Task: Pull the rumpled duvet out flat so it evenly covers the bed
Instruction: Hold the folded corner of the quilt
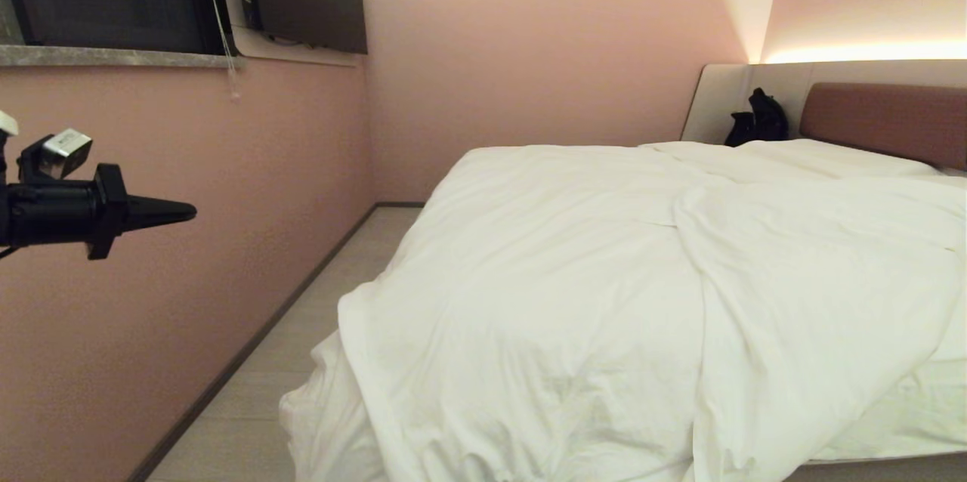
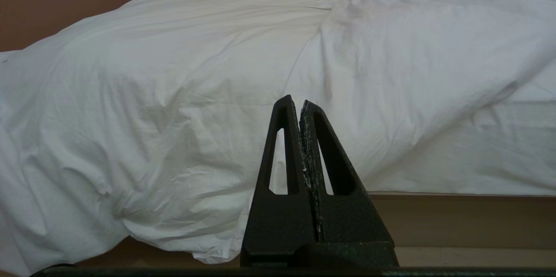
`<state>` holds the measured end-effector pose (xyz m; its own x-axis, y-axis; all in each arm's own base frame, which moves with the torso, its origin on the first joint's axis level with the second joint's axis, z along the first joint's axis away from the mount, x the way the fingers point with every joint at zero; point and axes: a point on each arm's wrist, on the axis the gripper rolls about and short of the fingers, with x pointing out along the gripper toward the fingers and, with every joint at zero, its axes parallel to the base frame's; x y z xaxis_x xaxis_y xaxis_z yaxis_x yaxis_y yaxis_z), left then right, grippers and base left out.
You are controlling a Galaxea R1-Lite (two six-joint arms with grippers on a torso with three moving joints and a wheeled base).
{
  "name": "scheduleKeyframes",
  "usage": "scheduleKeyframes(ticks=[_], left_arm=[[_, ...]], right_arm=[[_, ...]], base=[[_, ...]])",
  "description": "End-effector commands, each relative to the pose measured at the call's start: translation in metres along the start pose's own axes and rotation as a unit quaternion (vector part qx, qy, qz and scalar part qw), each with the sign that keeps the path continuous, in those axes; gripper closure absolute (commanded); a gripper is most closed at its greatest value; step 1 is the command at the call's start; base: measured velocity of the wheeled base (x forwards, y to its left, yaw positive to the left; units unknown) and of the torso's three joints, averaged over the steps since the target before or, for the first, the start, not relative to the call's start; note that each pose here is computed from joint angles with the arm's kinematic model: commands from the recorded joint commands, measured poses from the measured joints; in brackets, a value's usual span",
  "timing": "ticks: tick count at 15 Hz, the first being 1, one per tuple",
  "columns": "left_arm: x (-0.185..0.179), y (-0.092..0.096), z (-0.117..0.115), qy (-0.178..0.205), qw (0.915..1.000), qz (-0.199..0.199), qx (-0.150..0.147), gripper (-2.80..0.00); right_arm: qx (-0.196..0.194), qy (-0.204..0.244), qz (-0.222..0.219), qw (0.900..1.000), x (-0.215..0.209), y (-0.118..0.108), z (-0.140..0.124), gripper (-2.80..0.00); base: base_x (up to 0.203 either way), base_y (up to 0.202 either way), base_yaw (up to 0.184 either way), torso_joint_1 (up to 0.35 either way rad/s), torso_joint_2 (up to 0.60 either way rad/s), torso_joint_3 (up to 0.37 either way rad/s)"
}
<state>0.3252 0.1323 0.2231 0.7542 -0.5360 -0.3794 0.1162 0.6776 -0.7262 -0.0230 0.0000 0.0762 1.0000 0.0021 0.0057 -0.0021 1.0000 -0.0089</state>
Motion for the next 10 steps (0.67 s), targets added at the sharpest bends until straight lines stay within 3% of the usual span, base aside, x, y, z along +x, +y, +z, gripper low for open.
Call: scheduleKeyframes(ticks=[1, 5, 8, 10], left_arm=[[-0.026, -0.05, -0.025, -0.018, 0.9992, 0.006, 0.035, 0.0], [-0.062, -0.129, -0.091, -0.052, 0.9926, 0.03, 0.106, 0.0], [-0.093, -0.165, -0.139, -0.09, 0.9837, 0.038, 0.151, 0.0], [-0.115, -0.174, -0.165, -0.127, 0.9751, 0.056, 0.173, 0.0]], right_arm=[[0.0, 0.001, 0.0, 1.0, 0.0, 0.0, 0.0, 0.0], [0.0, 0.001, 0.0, 1.0, 0.0, 0.0, 0.0, 0.0], [0.0, 0.0, 0.0, 1.0, 0.0, 0.0, 0.0, 0.0], [0.0, 0.001, 0.0, 1.0, 0.0, 0.0, 0.0, 0.0]], base=[[0.0, 0.0, 0.0, 0.0, 0.0, 0.0], [0.0, 0.0, 0.0, 0.0, 0.0, 0.0], [0.0, 0.0, 0.0, 0.0, 0.0, 0.0], [0.0, 0.0, 0.0, 0.0, 0.0, 0.0]])
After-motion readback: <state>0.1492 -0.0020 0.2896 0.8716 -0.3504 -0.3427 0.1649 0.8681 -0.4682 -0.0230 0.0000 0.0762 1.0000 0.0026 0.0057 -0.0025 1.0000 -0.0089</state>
